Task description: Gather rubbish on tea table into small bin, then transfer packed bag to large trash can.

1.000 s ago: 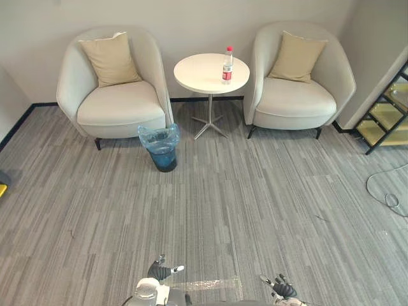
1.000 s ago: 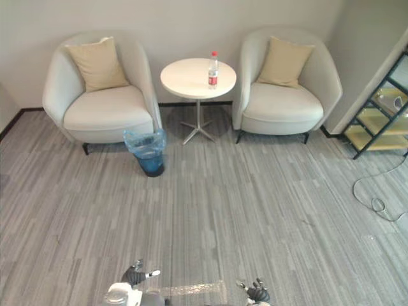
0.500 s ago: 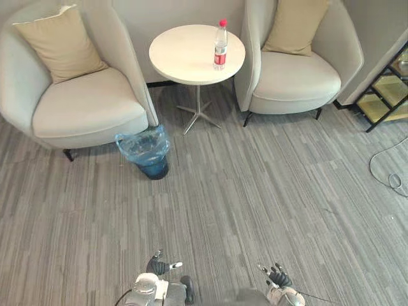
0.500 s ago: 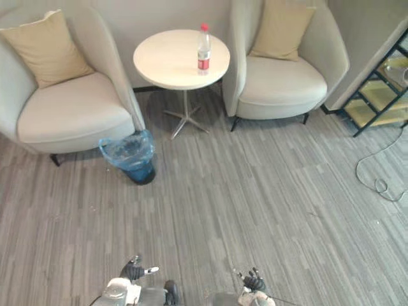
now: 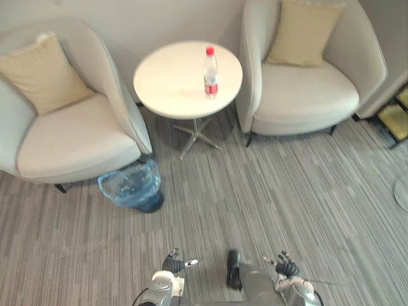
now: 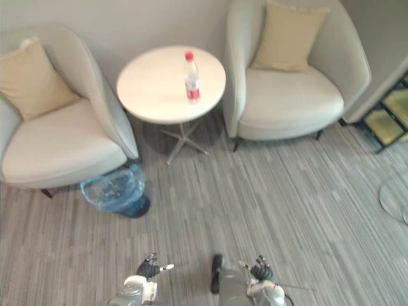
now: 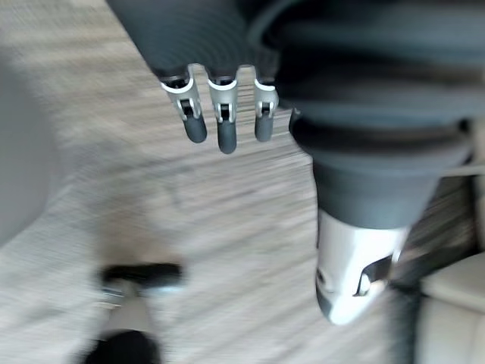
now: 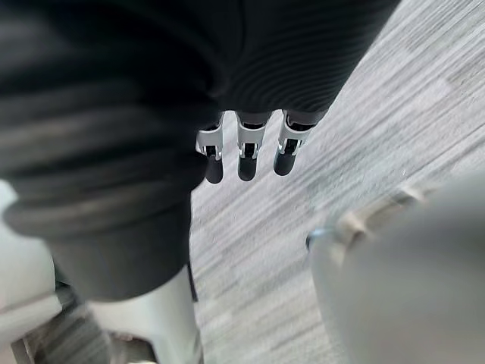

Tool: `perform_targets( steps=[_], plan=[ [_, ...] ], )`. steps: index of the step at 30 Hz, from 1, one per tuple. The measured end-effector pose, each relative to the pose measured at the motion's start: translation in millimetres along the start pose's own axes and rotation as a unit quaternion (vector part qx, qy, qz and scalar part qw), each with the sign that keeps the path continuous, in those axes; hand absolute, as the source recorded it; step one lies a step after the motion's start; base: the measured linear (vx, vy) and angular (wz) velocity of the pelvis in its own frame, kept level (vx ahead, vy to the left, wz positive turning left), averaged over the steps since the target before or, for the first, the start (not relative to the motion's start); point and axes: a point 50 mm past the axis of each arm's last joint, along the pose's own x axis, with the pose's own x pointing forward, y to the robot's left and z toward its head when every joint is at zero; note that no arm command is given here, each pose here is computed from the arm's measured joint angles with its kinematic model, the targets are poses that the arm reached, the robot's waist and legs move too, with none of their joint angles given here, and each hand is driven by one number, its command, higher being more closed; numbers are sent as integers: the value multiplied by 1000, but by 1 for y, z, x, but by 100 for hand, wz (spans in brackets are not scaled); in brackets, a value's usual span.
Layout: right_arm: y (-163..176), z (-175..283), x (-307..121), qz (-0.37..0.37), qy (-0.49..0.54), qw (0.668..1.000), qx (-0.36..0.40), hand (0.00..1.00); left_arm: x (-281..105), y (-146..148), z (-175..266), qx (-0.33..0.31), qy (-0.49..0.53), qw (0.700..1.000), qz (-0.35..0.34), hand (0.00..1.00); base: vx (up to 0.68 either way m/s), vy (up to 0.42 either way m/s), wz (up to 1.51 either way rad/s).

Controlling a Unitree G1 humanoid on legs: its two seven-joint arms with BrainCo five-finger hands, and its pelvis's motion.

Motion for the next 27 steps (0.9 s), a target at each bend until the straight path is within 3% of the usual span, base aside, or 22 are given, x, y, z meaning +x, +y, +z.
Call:
perform_targets(
  steps=[10,20,27],
  plan=[
    [27,-9,2,23,21,999,16,0,2,9,11,3,-26,1000,8,0,390,33,-20],
    [21,-17,0,27,38,999,-9,0,0,30,-8,43,22,999,20,0,416,92,1],
    [17,-16,0,25,36,999,-12,0,-2,37,-14,46,33,998,31,0,344,-181,66]
  ],
)
